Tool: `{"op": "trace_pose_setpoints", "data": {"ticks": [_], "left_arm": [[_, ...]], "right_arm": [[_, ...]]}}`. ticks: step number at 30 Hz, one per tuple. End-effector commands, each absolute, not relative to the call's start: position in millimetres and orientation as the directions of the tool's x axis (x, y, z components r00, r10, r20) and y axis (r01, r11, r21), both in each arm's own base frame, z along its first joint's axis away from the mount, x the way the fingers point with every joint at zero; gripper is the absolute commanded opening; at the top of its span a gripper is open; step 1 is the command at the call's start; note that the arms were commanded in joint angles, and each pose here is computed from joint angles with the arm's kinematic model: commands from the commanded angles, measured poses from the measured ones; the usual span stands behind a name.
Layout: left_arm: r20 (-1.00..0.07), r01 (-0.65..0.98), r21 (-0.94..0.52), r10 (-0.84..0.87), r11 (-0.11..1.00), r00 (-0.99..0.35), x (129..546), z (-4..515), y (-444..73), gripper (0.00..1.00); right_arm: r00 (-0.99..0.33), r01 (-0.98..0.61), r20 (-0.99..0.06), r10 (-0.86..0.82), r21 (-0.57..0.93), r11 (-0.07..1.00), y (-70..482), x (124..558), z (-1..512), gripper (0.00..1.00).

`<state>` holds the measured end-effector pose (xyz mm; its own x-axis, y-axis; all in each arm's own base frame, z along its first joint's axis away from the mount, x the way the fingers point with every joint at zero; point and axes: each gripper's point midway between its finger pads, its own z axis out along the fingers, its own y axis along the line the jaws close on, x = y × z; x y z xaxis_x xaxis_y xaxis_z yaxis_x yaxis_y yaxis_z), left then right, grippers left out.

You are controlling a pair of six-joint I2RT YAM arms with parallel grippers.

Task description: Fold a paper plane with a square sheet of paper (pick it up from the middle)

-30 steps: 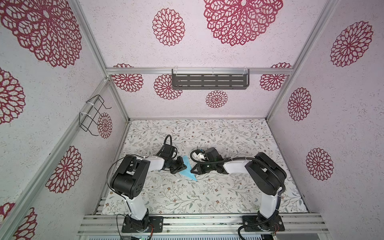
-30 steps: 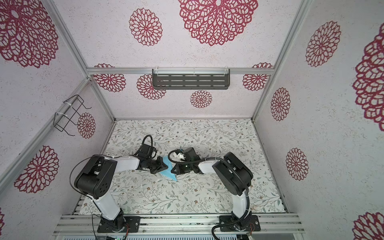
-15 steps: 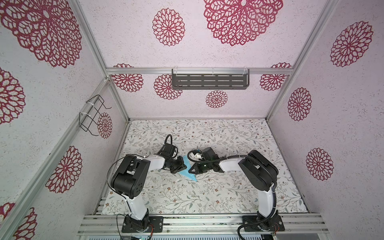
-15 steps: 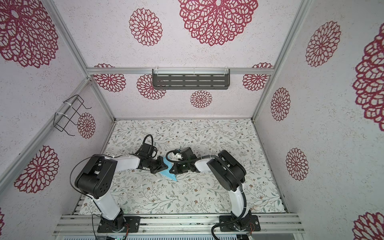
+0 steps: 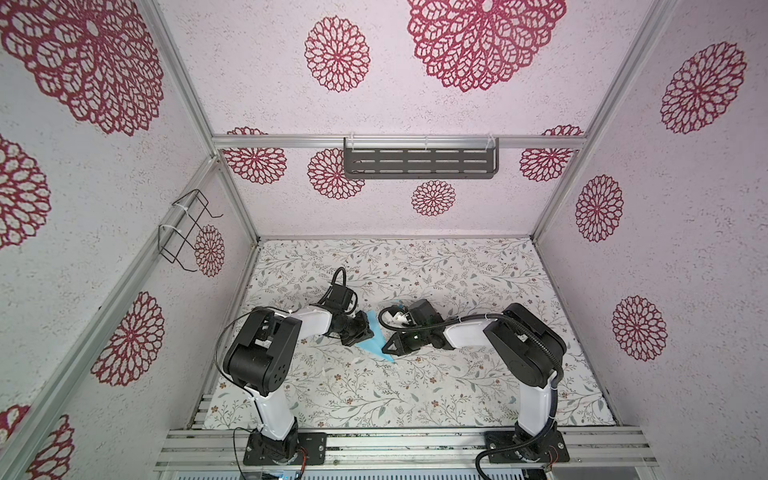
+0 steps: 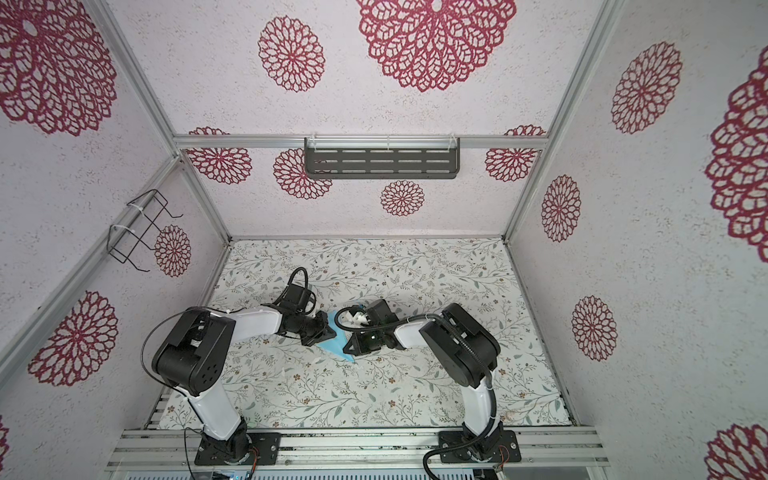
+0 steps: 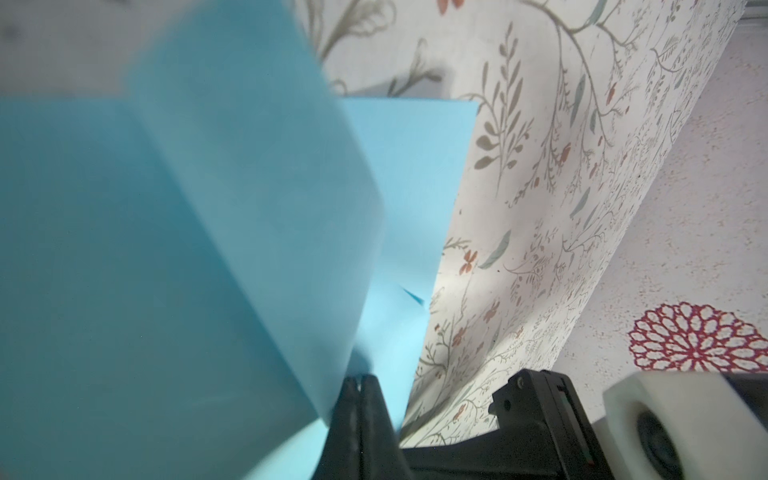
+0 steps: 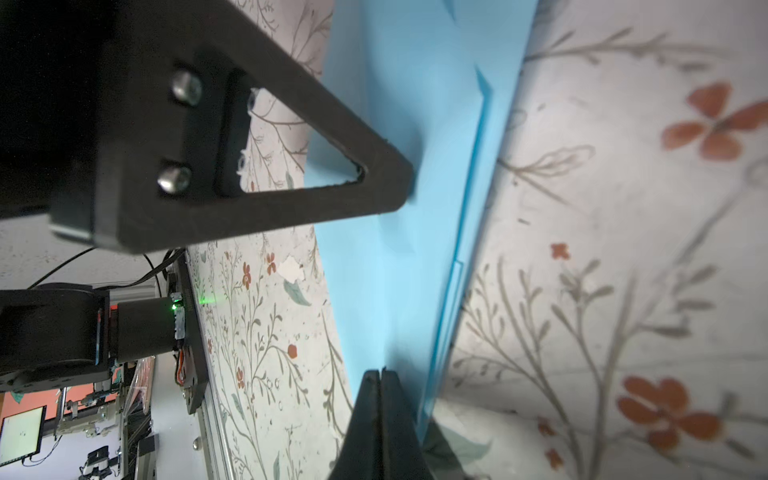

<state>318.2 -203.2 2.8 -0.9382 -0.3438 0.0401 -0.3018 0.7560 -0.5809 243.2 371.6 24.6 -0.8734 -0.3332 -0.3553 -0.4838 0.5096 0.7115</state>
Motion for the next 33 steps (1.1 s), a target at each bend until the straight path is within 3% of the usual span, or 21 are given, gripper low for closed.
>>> {"op": "trace_pose_setpoints", "data": {"ticks": [1, 23, 26, 31, 33], "left_arm": [[0.122, -0.455, -0.244, -0.438, 0.857, -0.891, 267, -61, -142, 0.02], [0.122, -0.451, -0.244, -0.434, 0.859, -0.893, 266, -61, -143, 0.01], [0.121, -0.446, -0.254, -0.429, 0.858, -0.895, 268, -59, -146, 0.01], [0.111, -0.43, -0.285, -0.416, 0.856, -0.902, 274, -51, -154, 0.01], [0.107, -0.422, -0.301, -0.41, 0.855, -0.906, 277, -47, -158, 0.02]], "right_arm": [[-0.879, -0.456, -0.262, -0.397, 0.702, 0.546, 352, 216, 9, 0.0], [-0.89, -0.428, -0.18, -0.419, 0.645, 0.633, 307, 181, -13, 0.0], [-0.874, -0.476, -0.253, -0.416, 0.624, 0.62, 311, 191, 3, 0.0], [-0.802, -0.591, -0.495, -0.335, 0.574, 0.566, 334, 233, 59, 0.01], [-0.786, -0.606, -0.539, -0.303, 0.574, 0.551, 344, 245, 71, 0.01]]}}
